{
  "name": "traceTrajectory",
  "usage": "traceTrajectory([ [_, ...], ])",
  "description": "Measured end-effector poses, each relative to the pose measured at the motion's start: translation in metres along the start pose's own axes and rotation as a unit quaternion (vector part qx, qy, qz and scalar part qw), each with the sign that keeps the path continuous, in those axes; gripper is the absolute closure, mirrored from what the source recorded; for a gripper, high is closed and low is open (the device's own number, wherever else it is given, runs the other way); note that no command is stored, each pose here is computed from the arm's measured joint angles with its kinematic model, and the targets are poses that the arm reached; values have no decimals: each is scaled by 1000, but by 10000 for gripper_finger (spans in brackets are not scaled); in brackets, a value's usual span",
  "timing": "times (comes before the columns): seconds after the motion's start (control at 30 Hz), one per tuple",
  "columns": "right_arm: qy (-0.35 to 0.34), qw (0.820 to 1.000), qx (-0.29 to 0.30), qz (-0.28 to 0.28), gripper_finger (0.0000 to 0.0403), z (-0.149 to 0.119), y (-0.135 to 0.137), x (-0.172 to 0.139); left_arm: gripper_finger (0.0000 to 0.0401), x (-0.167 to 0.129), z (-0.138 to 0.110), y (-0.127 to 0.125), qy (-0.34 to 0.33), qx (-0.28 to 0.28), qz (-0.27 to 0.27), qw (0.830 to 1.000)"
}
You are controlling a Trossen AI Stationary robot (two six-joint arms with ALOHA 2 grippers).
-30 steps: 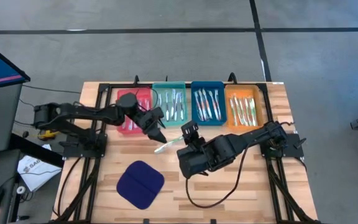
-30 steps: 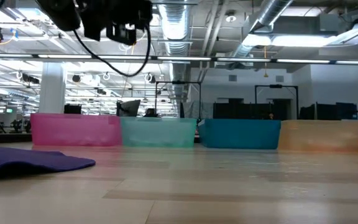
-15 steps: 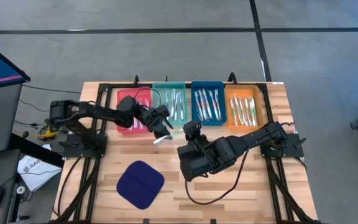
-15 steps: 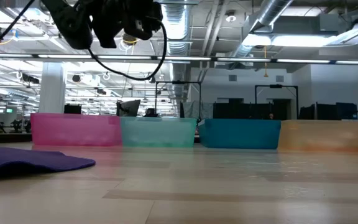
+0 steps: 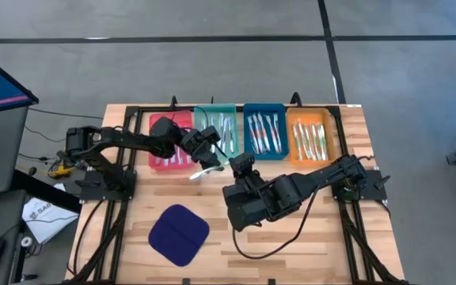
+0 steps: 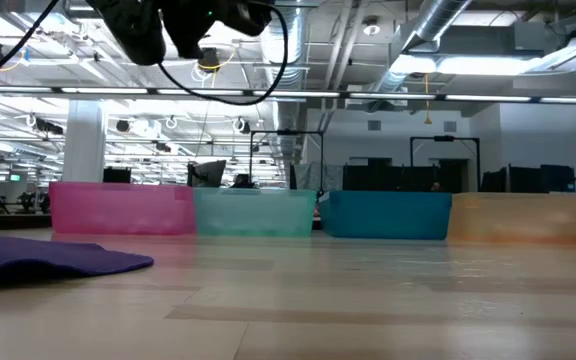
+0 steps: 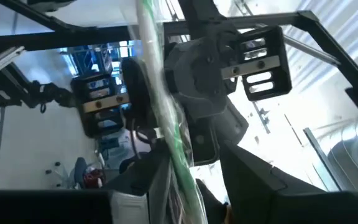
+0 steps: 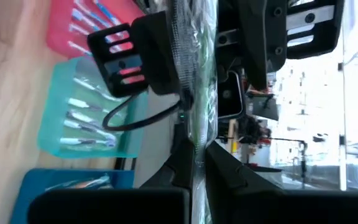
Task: Pick & Place Toothbrushes
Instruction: Put the green toothbrush into the orange bin
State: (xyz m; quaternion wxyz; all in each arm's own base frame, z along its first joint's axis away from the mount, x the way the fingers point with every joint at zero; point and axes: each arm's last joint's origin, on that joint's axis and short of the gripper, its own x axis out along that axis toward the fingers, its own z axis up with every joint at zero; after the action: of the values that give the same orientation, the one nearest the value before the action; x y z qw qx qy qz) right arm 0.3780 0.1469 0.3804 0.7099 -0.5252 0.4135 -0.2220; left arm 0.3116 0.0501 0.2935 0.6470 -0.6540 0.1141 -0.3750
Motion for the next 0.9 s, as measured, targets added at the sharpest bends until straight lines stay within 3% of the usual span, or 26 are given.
traceTrajectory([
  [0.43, -6, 1000, 7, -15, 393, 4, -2, -1, 275, -3, 5, -2, -8, 0, 3, 1000],
  [0.53, -5, 1000, 7, -16, 393, 4, -2, -1, 301, -3, 4, -2, 3, -3, 7, 1000],
  [0.67, -1, 1000, 2, -24, 393, 4, -2, -1, 377, -3, 4, -1, 7, -15, 12, 1000],
  [0.9, -1, 1000, 4, -25, 380, 4, -2, 0, 391, -3, 4, 0, 17, -16, 18, 1000],
])
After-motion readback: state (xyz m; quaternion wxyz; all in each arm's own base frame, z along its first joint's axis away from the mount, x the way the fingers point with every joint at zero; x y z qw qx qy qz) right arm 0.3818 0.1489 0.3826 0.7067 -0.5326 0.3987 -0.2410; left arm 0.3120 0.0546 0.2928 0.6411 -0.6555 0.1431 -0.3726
